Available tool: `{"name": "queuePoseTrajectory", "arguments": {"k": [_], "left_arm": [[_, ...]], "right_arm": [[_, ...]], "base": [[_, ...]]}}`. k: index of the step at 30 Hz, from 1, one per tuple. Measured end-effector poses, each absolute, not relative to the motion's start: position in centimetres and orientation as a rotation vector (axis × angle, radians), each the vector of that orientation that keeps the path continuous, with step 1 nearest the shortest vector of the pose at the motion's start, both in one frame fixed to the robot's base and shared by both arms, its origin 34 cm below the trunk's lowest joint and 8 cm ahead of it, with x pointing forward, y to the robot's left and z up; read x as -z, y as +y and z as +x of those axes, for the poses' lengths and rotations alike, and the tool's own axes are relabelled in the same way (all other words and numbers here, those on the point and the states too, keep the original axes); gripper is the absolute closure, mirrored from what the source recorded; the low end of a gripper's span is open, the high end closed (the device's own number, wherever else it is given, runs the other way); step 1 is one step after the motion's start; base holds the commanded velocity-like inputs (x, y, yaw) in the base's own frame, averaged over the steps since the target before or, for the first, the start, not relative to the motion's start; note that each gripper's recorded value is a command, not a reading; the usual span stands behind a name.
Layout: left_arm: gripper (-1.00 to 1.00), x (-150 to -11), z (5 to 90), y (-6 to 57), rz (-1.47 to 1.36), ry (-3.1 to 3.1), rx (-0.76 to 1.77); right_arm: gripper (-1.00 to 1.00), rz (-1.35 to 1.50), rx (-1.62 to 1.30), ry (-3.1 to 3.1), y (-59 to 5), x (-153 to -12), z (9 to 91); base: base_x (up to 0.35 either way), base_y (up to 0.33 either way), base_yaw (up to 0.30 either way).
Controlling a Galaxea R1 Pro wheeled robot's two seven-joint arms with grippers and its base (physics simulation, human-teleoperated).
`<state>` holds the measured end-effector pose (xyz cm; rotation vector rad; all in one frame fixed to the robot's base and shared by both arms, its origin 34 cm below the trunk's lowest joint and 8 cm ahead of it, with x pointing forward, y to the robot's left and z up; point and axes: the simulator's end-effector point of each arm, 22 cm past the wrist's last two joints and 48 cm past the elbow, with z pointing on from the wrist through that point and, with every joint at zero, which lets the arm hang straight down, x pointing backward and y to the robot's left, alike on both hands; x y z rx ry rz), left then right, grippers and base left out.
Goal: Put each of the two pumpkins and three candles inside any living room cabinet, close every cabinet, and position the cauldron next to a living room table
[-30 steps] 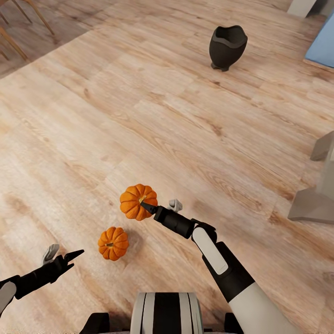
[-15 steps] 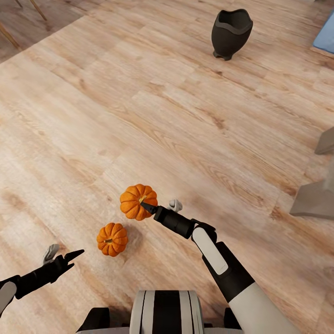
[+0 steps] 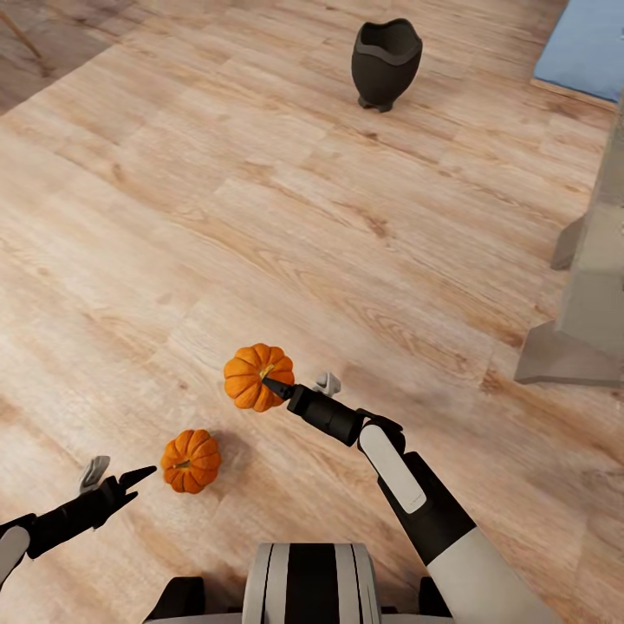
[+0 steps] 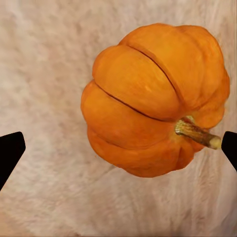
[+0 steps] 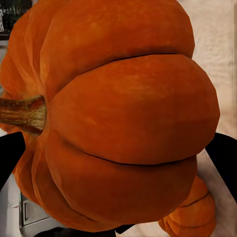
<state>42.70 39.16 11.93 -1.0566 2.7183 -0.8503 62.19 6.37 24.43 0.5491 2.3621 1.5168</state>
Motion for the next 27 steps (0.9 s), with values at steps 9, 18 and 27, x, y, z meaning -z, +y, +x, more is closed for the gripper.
{"name": "queuePoseTrajectory", "arguments": {"k": [9, 18, 27], "left_arm": [[-1.00, -11.97, 42.74, 39.25, -1.056, 2.717, 0.849], [-1.00, -11.98, 42.76, 39.27, -1.057, 2.716, 0.848], [-1.00, -11.38, 42.16, 39.30, -1.069, 2.729, 0.843]], "right_arm": [[1.00, 0.544, -1.520, 2.359, 6.44, -24.63, 62.28], [1.00, 0.544, -1.520, 2.359, 6.44, -24.61, 62.25], [1.00, 0.544, -1.533, 2.357, 6.63, -24.38, 62.12]], "base": [[0.100, 0.000, -0.010], [0.002, 0.000, 0.000], [0.000, 0.000, 0.000]]}}
